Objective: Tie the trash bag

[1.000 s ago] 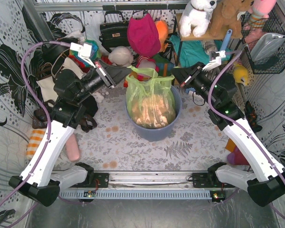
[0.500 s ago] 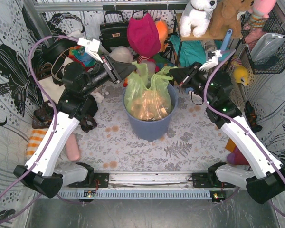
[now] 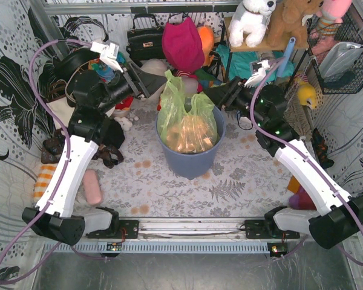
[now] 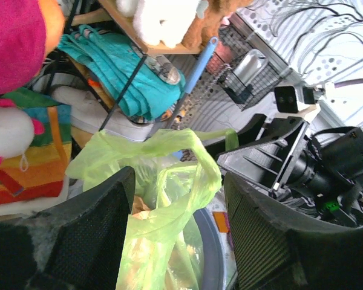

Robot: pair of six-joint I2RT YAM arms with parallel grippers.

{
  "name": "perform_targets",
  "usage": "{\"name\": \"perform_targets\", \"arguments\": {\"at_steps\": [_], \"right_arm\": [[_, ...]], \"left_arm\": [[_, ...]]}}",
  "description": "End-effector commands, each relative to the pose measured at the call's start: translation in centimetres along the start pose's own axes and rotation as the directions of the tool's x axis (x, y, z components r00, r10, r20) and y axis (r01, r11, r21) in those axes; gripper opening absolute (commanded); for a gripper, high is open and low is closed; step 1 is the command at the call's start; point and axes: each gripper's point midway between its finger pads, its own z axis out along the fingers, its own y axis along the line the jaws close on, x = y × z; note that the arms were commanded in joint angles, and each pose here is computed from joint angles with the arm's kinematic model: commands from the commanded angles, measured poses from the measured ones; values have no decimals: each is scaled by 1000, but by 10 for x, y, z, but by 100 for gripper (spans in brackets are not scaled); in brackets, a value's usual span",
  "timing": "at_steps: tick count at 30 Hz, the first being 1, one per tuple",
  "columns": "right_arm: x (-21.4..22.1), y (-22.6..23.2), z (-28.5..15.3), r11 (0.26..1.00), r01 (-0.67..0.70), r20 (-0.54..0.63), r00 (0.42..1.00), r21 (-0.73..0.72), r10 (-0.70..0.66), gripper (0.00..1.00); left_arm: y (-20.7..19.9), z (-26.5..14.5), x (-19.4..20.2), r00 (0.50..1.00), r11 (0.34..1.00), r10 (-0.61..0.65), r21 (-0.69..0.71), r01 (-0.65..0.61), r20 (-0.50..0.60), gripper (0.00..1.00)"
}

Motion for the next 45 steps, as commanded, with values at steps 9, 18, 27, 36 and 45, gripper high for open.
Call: {"name": "perform_targets", "arguments": {"at_steps": [9,18,27,36,45], "right_arm": [[-13,28,17,990,-42,13,999,-136,44,48],[-18,26,21,991,-37,42,998,-131,43,46],[-83,75,23,968,79,205,978,-238,-30,40],[-85,100,-17,934,123,262,965,-336,-32,35],[-61,90,-32,942,90,192,981,-322,-28,29]], "left_arm": [[-55,14,-6,986,899,-115,410,155,-121,69],[-54,26,-14,983,869,-152,458,185,-107,69],[-96,15,-69,993,846,-107,528,69,42,67],[-100,-23,-64,985,906,-40,422,-34,166,67],[-110,-50,-57,980,913,-14,403,-67,197,66]]}}
